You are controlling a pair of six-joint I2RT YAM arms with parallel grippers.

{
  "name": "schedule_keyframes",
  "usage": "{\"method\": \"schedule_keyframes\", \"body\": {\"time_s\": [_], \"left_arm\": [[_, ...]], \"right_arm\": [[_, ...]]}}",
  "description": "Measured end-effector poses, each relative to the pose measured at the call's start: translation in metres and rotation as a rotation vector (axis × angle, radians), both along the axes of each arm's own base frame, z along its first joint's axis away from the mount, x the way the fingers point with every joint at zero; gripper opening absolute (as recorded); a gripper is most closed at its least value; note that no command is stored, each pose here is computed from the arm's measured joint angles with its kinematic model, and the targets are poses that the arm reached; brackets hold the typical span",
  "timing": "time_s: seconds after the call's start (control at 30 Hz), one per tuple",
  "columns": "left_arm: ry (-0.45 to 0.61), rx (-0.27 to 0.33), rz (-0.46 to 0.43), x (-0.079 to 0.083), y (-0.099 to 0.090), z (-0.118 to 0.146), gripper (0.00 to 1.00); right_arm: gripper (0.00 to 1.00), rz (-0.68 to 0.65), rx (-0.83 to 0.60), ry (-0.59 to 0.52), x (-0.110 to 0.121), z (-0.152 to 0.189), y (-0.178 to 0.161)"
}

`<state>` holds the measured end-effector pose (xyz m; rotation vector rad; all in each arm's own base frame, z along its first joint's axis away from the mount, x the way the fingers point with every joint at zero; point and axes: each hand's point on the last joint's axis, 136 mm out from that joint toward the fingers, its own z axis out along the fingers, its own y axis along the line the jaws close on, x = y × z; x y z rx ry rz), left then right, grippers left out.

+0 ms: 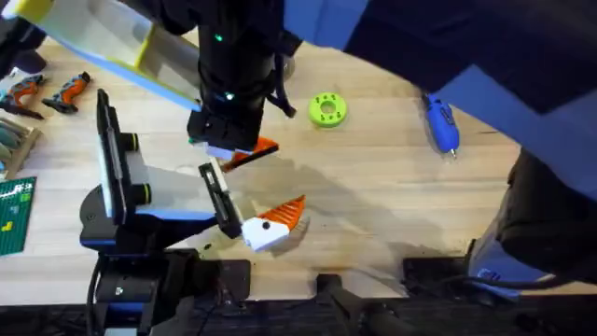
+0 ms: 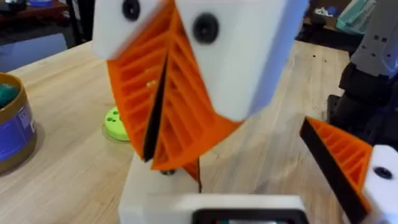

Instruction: Pick up the gripper from the table and insert it into the empty holder that is missing its gripper. Then pick up a screw, insert it into the mounting hole, and use the screwdriver to tighten it. Finally, clean up the table by picking up the vegetable and placing it into the bucket.

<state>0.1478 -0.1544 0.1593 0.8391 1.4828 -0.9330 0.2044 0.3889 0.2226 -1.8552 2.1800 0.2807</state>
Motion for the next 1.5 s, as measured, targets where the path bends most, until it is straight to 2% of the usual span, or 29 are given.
{"method": "schedule_keyframes", "body": {"time_s": [1.23,1.27,1.43,1.5], "left_arm": [[-0.011,0.005,0.0,0.0,0.0,0.0,0.985],[-0.012,0.005,0.0,0.0,0.0,0.0,0.985],[-0.009,0.004,-0.007,-0.001,0.0,0.0,0.985],[-0.01,0.004,-0.007,-0.001,-0.001,0.0,0.986]], "right_arm": [[0.02,-0.037,-0.011,0.028,0.002,-0.009,0.0],[0.13,-0.042,-0.012,0.026,0.003,-0.009,-0.001],[0.854,-0.067,-0.026,-0.01,0.015,-0.01,-0.006],[0.903,-0.074,-0.028,-0.011,0.017,-0.01,-0.007]]}}
